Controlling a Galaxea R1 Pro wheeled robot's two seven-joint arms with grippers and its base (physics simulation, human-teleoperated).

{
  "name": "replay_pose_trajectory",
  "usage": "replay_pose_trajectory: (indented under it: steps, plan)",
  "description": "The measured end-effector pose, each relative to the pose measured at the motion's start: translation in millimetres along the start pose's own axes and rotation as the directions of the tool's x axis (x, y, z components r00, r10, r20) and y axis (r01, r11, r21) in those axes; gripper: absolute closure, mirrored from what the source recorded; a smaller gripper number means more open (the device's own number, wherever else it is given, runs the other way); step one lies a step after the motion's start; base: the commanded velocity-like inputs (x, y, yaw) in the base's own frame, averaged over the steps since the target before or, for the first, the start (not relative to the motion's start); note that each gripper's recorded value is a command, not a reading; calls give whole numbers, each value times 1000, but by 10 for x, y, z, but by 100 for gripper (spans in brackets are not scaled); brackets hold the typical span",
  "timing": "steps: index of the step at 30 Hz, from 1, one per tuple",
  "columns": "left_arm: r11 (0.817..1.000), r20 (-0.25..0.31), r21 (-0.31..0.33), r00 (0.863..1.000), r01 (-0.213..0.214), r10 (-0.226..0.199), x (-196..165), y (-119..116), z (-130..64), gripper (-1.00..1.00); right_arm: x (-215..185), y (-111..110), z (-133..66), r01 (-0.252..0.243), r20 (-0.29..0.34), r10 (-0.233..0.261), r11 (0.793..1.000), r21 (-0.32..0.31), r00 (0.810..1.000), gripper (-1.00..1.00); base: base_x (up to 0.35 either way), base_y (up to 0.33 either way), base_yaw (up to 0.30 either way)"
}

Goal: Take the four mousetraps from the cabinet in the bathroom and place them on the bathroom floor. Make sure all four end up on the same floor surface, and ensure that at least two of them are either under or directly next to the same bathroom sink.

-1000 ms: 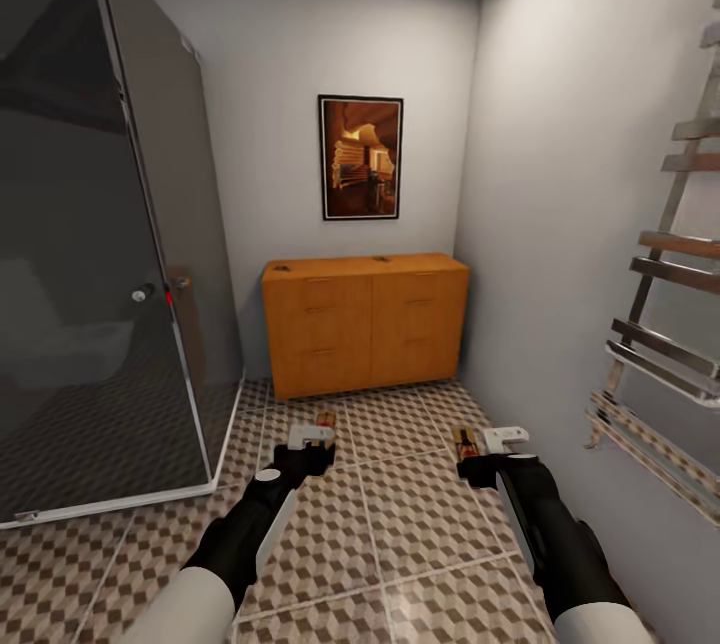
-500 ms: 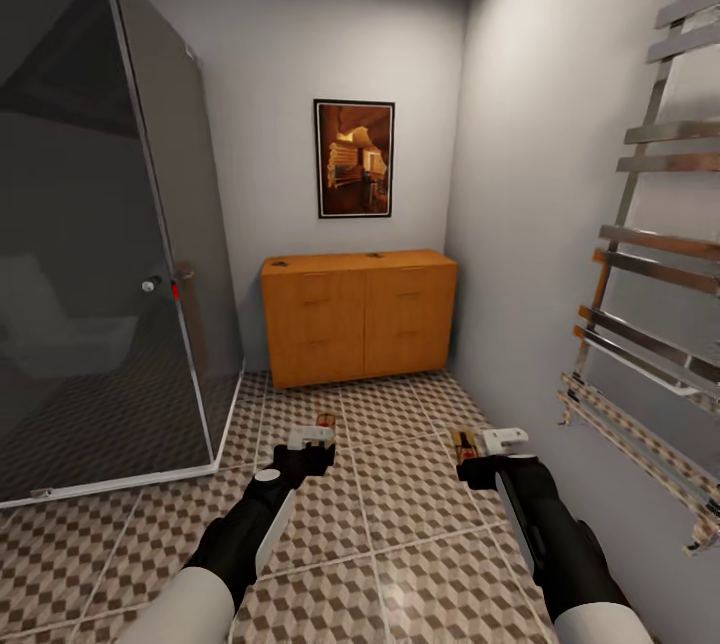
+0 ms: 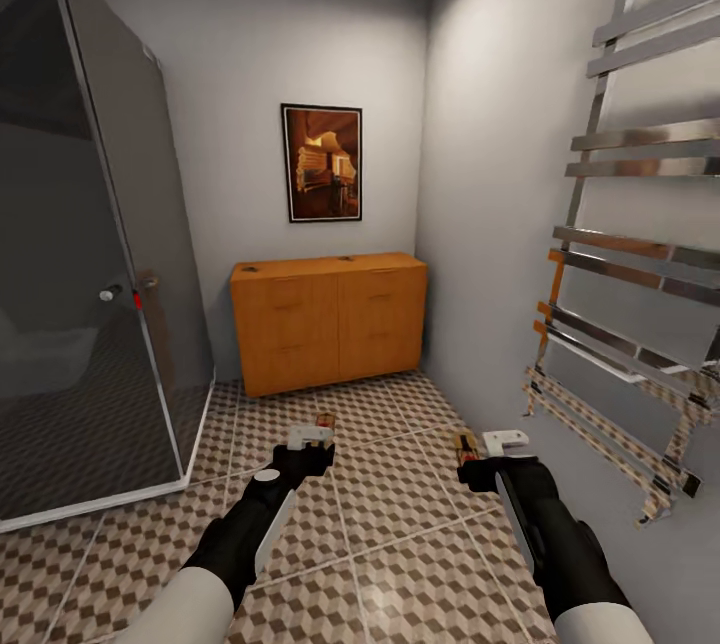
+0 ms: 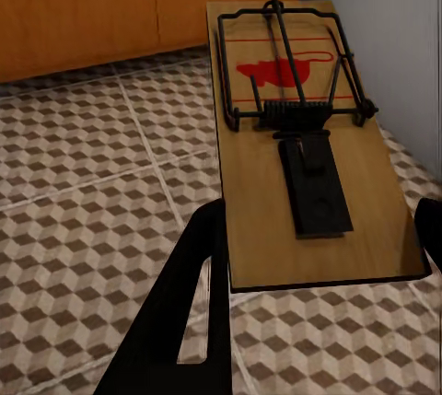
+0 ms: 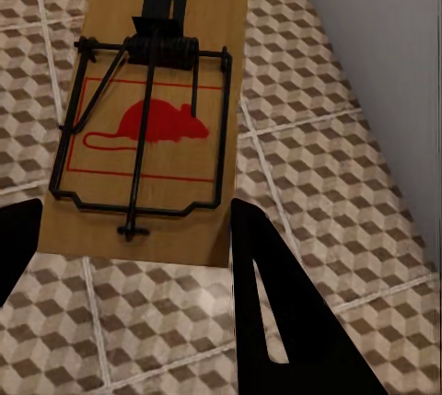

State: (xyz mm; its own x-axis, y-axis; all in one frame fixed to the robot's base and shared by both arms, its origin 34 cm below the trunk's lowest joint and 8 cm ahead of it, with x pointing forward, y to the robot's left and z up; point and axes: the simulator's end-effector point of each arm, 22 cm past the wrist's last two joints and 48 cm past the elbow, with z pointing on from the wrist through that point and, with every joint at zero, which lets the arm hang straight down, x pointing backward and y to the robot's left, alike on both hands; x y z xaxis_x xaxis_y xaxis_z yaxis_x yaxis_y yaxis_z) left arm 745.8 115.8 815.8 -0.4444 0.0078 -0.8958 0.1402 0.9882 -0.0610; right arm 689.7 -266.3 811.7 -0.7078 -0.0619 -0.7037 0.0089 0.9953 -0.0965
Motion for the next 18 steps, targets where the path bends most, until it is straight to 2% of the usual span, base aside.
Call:
replay_pose_trajectory:
  steps: [6,13,16,18]
  plan:
    - [1000,6,0,1000,-1,1,-30,-2,-14,100,-8,4,-15,-2,2,2,1000,-2,1000,100,0,0,-212]
    - [1000,2,2,1000,-3,3,-9,1,-23,100,300,36,125,9,-70,-9,1000,-3,998,100,0,0,-212]
    - [1000,-34,0,999,-6,6,166,17,-10,100,401,53,166,11,-91,-11,1000,-5,996,100,0,0,-212]
    - [1000,-82,-2,997,-8,8,421,36,1,100,444,68,199,12,-92,-13,1000,-8,996,100,0,0,-211]
